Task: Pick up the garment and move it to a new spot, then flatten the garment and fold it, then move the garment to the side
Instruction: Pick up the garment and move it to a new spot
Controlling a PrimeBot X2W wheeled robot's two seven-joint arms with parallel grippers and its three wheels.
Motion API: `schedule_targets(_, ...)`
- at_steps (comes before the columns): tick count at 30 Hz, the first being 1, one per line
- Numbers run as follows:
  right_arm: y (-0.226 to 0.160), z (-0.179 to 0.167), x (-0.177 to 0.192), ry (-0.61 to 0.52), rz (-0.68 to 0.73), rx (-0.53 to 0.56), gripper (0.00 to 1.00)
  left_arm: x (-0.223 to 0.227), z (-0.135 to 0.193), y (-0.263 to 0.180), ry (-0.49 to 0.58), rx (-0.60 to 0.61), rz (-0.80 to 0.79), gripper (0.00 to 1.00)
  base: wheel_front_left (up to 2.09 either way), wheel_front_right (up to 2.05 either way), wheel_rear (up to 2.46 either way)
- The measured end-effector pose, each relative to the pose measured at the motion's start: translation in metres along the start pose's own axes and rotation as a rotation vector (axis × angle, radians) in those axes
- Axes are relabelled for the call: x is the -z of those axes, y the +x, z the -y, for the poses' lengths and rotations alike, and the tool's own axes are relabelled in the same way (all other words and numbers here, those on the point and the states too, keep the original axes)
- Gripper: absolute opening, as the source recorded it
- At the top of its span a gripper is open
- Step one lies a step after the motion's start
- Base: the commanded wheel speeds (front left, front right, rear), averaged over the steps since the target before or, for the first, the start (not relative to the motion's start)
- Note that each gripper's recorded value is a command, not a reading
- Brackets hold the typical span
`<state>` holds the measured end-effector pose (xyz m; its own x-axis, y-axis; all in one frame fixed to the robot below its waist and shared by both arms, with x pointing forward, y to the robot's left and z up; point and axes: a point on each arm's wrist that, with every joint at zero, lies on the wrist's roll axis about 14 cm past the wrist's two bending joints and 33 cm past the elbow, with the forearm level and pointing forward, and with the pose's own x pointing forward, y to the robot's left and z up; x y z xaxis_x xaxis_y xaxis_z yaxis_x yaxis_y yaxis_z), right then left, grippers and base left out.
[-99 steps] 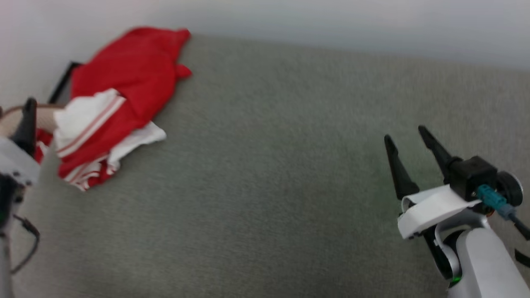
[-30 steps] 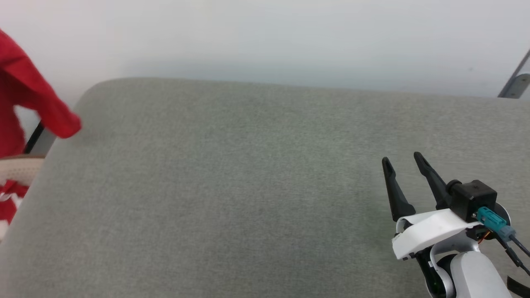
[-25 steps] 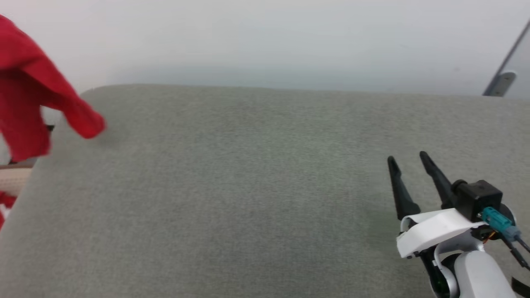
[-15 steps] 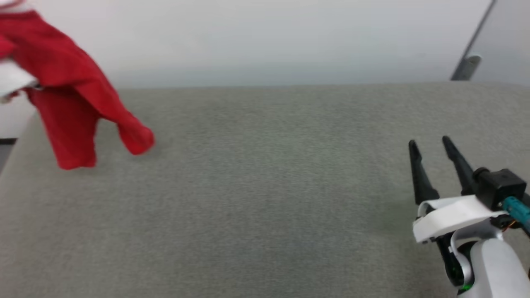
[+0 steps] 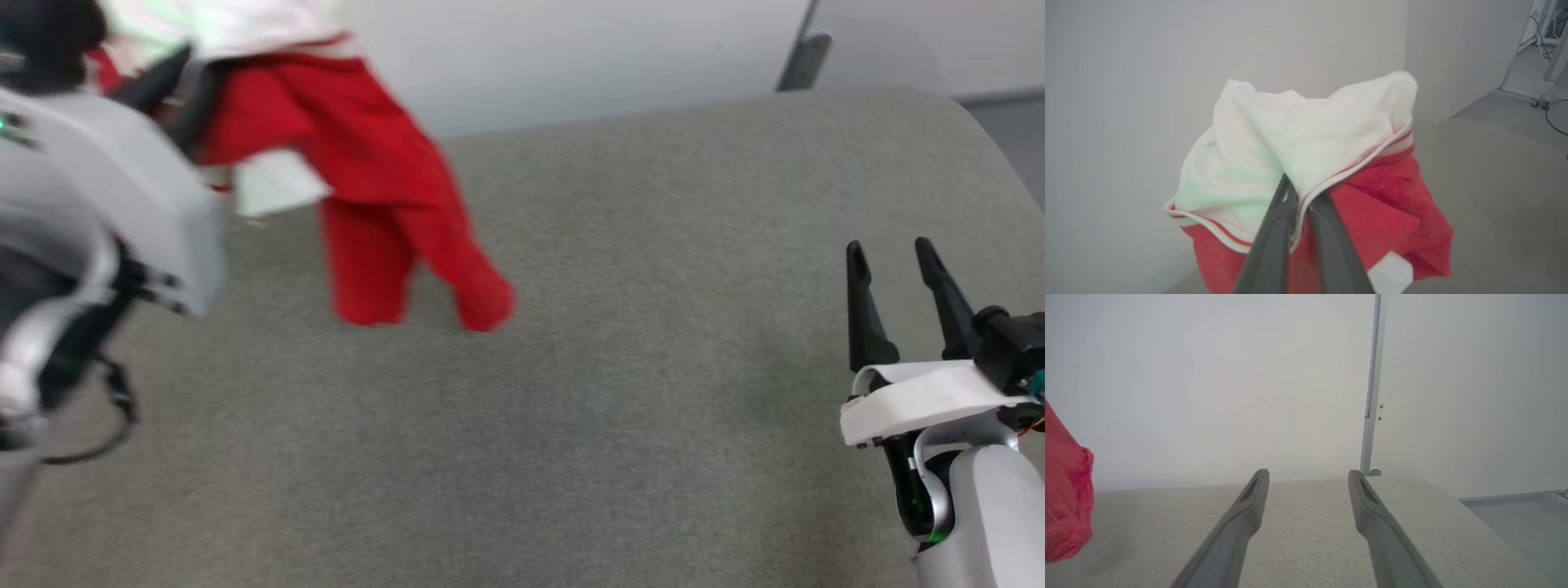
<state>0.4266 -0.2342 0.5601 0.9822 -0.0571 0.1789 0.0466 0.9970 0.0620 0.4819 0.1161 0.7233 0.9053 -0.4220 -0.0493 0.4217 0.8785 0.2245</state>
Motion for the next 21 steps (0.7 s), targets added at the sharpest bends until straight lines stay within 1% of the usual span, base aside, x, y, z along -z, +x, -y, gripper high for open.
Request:
schedule_targets(4, -0.004, 0.016, 0.009, -0.004, -0.017, 0.049, 1.00, 0.022, 0.041, 0.024, -0.030, 0.111, -0.044, 0.00, 0.00, 0.00, 0.00)
schedule_targets(6, -0.005, 0.022, 0.016, -0.006, -0.032, 0.066, 1.00, 0.038, 0.054, 0.033, -0.049, 0.147, -0.073, 0.00, 0.00, 0.00, 0.00)
schedule_targets(10, -0.008, 0.028, 0.030, -0.004, -0.063, 0.089, 1.00, 0.091, 0.079, 0.044, -0.111, 0.202, -0.191, 0.00, 0.00, 0.00, 0.00)
schedule_targets(17, -0.012, 0.027, 0.052, 0.008, -0.117, 0.095, 1.00, 0.182, 0.111, 0.041, -0.191, 0.264, -0.402, 0.00, 0.00, 0.00, 0.00)
schedule_targets(21, -0.013, 0.020, 0.061, 0.014, -0.140, 0.076, 1.00, 0.220, 0.124, 0.033, -0.222, 0.288, -0.497, 0.00, 0.00, 0.00, 0.00)
